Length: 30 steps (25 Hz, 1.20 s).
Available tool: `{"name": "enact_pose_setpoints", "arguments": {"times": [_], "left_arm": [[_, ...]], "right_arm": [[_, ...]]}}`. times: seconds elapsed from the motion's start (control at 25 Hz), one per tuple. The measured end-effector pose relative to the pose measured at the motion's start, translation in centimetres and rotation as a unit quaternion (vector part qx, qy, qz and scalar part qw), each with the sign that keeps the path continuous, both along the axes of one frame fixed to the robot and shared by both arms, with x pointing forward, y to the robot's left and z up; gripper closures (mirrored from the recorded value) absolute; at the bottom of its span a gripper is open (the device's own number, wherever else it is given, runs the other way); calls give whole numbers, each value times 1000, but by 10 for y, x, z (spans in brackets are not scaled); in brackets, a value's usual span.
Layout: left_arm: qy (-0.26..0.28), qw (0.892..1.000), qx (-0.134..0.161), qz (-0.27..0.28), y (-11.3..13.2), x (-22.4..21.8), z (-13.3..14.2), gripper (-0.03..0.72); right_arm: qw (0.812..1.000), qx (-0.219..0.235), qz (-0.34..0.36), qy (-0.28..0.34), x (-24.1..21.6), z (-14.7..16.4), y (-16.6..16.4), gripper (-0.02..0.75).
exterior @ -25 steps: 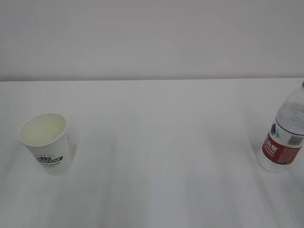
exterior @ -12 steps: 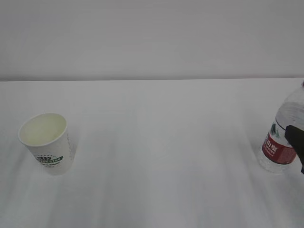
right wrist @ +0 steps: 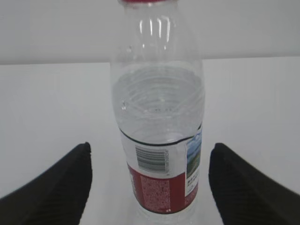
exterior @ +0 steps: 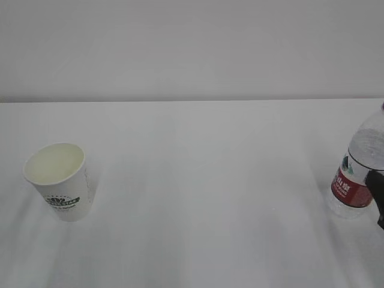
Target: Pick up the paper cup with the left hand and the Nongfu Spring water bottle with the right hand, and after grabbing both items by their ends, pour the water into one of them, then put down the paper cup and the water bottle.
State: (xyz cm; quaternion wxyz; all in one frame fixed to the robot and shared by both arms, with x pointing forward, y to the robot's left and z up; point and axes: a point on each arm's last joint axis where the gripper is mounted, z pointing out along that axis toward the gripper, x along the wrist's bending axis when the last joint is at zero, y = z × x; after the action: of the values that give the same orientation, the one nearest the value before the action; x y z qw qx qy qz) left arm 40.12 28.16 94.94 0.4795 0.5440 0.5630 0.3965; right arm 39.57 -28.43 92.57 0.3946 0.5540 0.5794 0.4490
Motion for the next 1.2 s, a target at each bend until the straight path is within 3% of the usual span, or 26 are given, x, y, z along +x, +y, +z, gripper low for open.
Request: {"name": "enact_pose_setpoints", "arguments": {"times": [0.2, 0.44, 0.68, 0.92, 1.2], "left_arm": [[27, 1000, -13, -8, -3, 5, -12, 276], [17, 999, -1, -42, -10, 13, -22, 276], [24, 997, -17, -65, -13, 5, -35, 276], [69, 991, -10, -112, -21, 2, -50, 276], [91, 988, -8, -122, -23, 2, -58, 276]], "right_arm": [[1000, -2, -2, 0, 8, -12, 0, 150], [997, -10, -7, 70, 9, -37, -1, 150], [998, -14, -6, 68, 9, -38, -1, 150], [998, -17, -5, 67, 9, -37, -1, 150], [998, -17, -4, 60, 12, -36, 0, 150]]}}
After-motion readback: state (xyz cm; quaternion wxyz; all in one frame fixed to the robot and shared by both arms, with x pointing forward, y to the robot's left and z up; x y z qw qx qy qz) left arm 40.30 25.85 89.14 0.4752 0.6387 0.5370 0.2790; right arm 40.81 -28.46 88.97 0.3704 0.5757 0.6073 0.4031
